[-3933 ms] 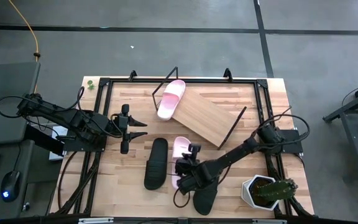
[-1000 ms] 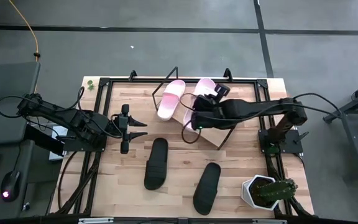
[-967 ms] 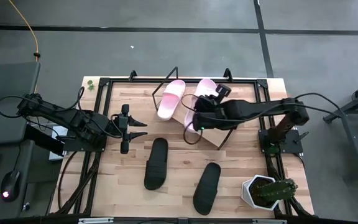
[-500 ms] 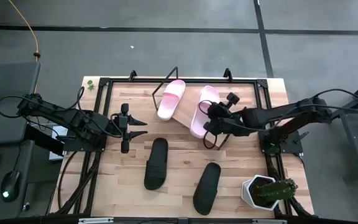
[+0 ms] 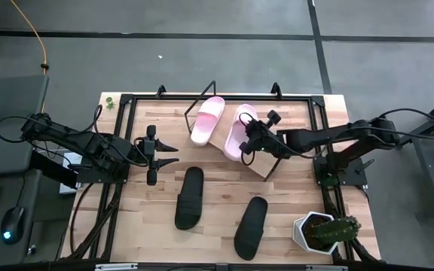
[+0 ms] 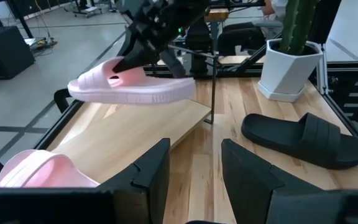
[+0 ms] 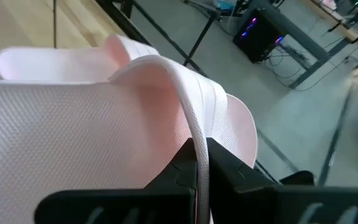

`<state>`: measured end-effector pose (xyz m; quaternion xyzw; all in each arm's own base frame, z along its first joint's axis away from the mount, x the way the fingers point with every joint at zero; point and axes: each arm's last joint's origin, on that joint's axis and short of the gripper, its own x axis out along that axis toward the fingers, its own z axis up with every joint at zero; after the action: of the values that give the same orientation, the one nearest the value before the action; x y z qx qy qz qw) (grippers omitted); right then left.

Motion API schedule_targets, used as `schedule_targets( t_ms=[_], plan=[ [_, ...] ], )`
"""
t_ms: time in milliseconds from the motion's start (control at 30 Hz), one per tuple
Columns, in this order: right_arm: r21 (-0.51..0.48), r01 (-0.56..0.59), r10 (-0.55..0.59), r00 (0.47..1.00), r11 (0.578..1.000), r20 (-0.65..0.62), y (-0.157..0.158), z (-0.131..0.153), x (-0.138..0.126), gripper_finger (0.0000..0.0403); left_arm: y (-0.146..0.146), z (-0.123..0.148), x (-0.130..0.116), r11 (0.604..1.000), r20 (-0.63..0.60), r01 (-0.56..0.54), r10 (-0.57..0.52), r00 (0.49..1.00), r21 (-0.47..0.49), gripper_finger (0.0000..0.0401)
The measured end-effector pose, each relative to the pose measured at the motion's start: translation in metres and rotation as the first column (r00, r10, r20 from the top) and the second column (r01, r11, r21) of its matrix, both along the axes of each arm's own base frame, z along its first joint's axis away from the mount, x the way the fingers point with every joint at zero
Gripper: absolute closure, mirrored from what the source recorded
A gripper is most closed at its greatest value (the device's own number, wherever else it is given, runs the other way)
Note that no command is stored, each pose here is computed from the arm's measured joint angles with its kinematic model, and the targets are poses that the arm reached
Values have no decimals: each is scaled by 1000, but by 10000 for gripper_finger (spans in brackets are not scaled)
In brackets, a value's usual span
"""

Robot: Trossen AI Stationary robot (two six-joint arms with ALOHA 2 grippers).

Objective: Pick and place slides into the shelf
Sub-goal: Put the pink slipper on the shelf

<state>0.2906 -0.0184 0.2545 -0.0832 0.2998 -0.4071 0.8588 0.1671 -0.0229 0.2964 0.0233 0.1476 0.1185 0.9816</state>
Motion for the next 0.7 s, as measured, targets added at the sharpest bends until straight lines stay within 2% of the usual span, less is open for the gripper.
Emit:
schedule_targets(
  t_ms=[467,700],
  plan=[
    [-6,46,-47,998,999,-35,-18,-40,28,403,0,0,0,1000,0,0,0,1000,0,273],
    [-18,2,-3,999,1000,-34,-25,-59,46,403,0,0,0,1000,0,0,0,1000,0,273]
  ],
)
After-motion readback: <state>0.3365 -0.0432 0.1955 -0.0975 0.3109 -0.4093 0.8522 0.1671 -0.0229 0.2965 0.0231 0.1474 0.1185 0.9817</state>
